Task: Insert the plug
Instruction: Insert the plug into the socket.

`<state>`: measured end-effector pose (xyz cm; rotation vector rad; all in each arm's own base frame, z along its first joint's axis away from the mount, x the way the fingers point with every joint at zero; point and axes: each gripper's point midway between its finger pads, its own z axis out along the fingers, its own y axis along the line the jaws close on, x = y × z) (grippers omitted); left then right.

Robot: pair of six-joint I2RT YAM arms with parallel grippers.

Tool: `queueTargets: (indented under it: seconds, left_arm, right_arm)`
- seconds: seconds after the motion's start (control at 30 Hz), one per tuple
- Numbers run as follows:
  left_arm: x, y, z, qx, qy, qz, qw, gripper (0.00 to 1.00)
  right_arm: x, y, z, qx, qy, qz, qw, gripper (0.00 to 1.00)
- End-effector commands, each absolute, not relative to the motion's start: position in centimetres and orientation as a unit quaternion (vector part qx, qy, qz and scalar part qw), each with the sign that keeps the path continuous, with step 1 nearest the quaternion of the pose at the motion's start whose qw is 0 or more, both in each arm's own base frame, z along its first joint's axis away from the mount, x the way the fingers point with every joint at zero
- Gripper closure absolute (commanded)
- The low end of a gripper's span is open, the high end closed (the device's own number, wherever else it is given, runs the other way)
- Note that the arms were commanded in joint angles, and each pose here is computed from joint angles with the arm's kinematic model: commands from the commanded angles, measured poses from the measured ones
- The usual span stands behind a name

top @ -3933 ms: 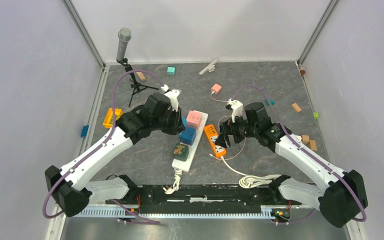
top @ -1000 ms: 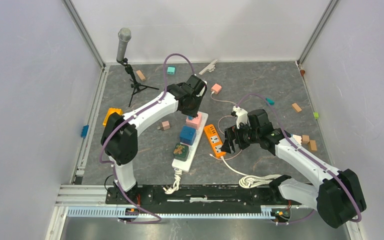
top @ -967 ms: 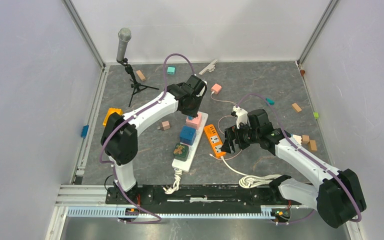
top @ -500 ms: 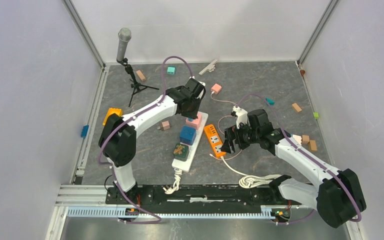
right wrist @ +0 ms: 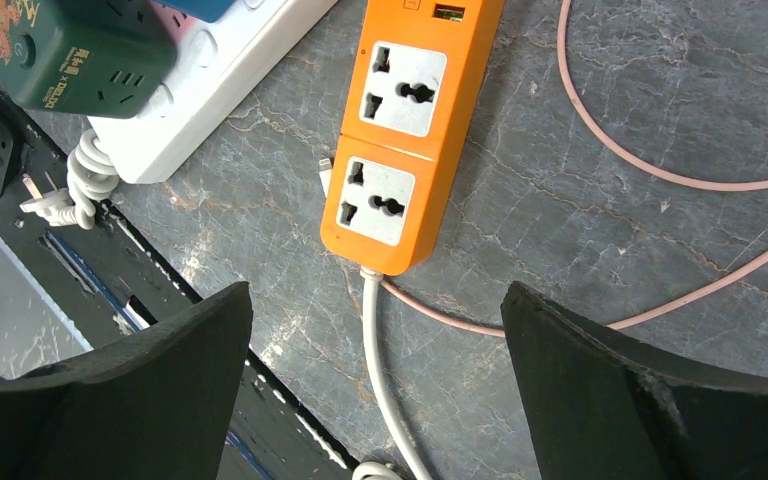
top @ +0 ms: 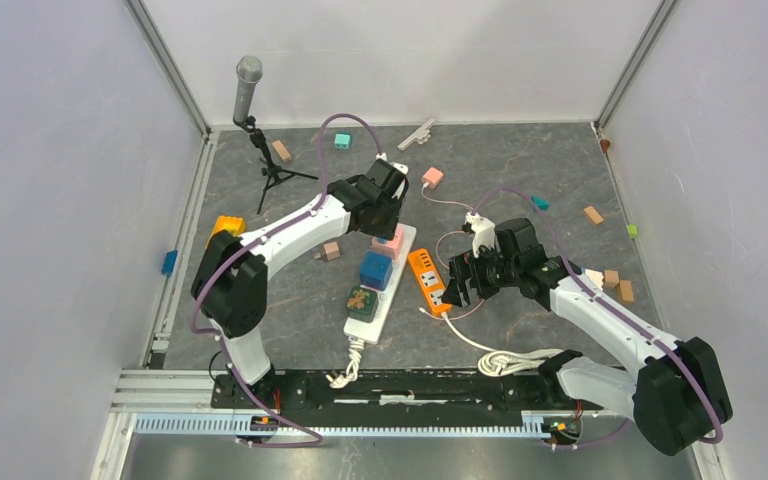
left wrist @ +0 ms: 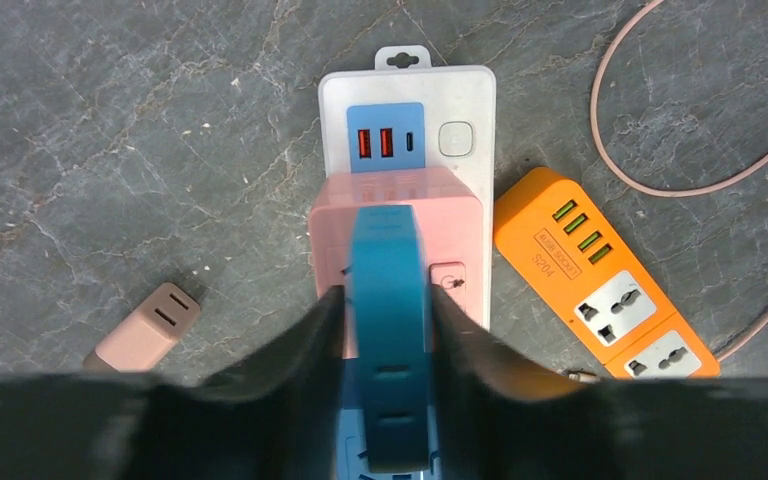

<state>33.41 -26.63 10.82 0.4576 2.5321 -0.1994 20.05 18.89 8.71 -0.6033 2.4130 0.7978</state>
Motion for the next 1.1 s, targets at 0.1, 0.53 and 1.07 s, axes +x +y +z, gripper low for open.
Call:
queueTargets:
  seconds: [0.1, 0.53, 1.07]
  left_arm:
    - [33.6, -26.7, 13.9, 0.153, 0.938, -0.089, 0.297, 0.36]
    - [34.2, -26.5, 20.2, 0.131, 0.921, -0.137, 0.342, 0.09]
    - [33.4, -15.5, 21.4, 0.12, 0.917, -0.118, 0.363, 0.0]
  right_arm:
    - [20.5, 19.1, 9.3, -0.23, 0.886, 0.298, 0.27, 0.02]
    - [20.5, 19.1, 9.4, -0.23, 0.886, 0.298, 0.271, 0.02]
    - [20.5, 19.2, 9.3, -0.233, 0.885, 0.301, 0.269, 0.02]
